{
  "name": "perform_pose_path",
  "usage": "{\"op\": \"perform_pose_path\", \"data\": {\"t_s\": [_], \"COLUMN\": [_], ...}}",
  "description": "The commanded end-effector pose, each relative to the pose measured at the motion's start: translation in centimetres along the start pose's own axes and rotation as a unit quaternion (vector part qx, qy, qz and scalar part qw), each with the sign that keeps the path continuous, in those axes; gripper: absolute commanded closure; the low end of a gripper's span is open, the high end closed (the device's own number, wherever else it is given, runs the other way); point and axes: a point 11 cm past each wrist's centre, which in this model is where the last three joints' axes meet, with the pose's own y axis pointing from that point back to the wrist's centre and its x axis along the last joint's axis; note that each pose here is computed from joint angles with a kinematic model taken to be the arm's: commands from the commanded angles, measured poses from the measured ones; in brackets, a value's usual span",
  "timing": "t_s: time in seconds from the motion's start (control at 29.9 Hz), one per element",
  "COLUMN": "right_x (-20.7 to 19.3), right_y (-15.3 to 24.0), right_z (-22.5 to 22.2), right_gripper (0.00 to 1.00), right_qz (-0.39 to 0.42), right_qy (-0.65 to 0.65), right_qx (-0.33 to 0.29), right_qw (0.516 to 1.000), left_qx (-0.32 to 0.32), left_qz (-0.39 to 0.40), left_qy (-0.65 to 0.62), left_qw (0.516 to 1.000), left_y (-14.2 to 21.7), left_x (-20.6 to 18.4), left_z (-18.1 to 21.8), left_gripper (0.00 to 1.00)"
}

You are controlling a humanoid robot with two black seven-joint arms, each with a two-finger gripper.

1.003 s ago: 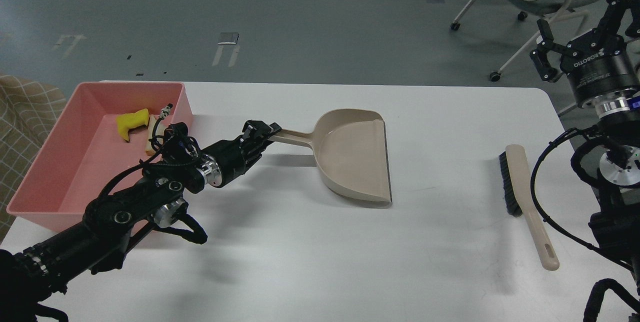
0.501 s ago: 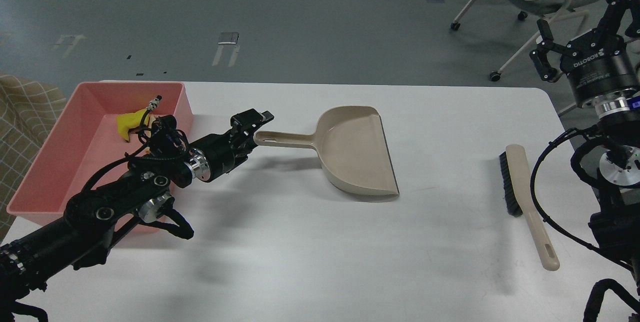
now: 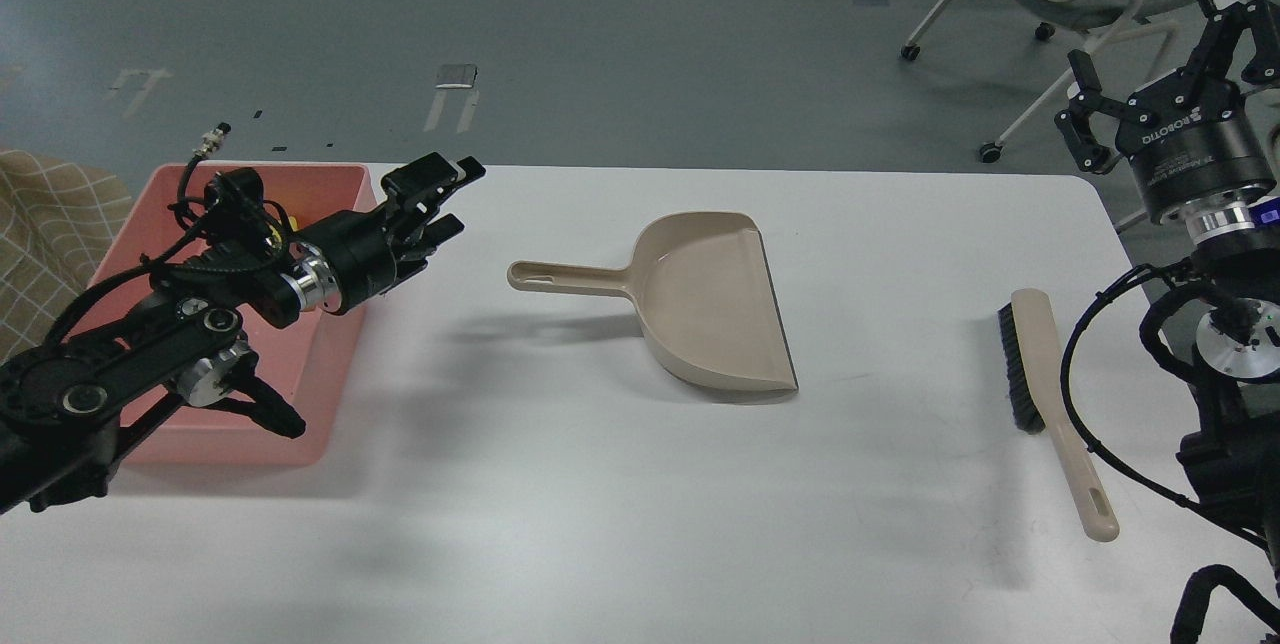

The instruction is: Sweep and dump garbage into bin

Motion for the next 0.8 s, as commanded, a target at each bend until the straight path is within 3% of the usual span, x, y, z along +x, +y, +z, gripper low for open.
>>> {"op": "perform_pose_path", "data": {"t_s": [0.0,0.3,0.47,0.6,0.77], "right_x": [-0.7,-1.8,-2.5,-3.3,-4.0], "right_y": [-0.5,-1.6,-2.3,-2.6,-3.2], "right_z": [-0.4,-2.2,-2.9,-3.3,-4.3], "right_gripper": [0.0,0.0,0.0,0.0,0.0], "right_qz": [-0.014,-0.034,-0.043,-0.053,-0.063], "right_qy": [0.01,0.021,0.02,0.018,0.019], "right_qx": [-0.002,0.016,0.026,0.034,0.047], "right_qw": [1.0,0.999,0.999,0.998,0.997], "left_qx": [-0.038,-0.159,-0.183,-0.145,-0.131], "left_qz": [0.027,0.111,0.173,0.242,0.262], "left_qy": [0.025,0.152,0.23,0.248,0.261], "left_qw": [0.999,0.969,0.94,0.927,0.92], "left_y": [0.0,1.2,1.8,3.5,3.7], "left_x": [2.0,8.7,12.0,15.3,16.3], "left_z": [2.4,7.9,6.7,2.5,0.9], "left_gripper": [0.1,0.05,0.04,0.04,0.04]}}
